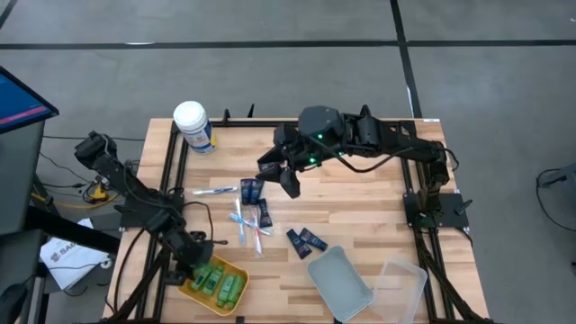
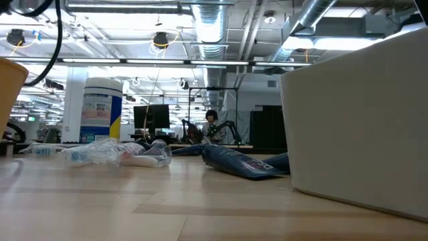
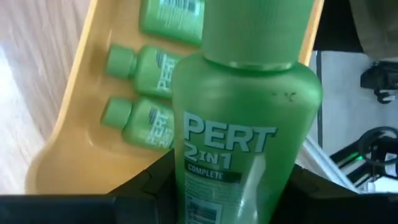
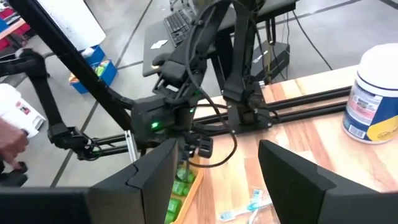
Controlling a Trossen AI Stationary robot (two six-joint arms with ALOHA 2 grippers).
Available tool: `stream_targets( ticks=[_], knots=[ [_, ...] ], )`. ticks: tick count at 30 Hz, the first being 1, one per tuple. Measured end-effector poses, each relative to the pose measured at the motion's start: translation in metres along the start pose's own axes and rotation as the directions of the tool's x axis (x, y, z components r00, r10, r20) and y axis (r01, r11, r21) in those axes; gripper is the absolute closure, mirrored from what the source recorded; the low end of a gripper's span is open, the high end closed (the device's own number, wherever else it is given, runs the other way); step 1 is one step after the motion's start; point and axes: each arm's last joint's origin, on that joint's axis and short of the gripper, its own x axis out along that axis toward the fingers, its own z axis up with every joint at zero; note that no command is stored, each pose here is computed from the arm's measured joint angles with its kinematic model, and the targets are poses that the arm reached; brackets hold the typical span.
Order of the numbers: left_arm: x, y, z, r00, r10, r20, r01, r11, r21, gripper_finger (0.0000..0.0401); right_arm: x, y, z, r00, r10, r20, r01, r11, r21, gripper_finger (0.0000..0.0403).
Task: Pick & Place Travel size toiletries
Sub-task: Put the green shampoo into the yellow bin
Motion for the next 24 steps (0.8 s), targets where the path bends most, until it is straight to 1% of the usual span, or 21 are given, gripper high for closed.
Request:
stream_targets(
  ticks=[6,11,18,24],
  knots=[
    [-0.002,-0.012,0.014,0.998,0.006,0.055,-0.007,1.0,0.014,0.0238,-0.001,-0.005,0.0,1.0,-0.01,-0.012,0.01,1.0,-0.02,0.0187],
    [0.008,-0.016,0.023,0.998,0.009,0.056,-0.01,1.0,0.014,0.0238,-0.001,-0.008,-0.004,0.998,-0.025,-0.054,0.022,0.998,-0.054,0.0187],
    [0.027,-0.019,0.036,0.999,0.049,0.013,-0.049,0.999,0.0,0.0238,-0.003,-0.015,-0.01,0.989,-0.058,-0.133,0.047,0.995,-0.086,0.0187],
    [0.034,-0.016,0.035,0.998,0.063,-0.025,-0.064,0.998,-0.01,0.0238,-0.004,-0.023,-0.013,0.981,-0.083,-0.175,0.064,0.992,-0.113,0.0187]
  ],
)
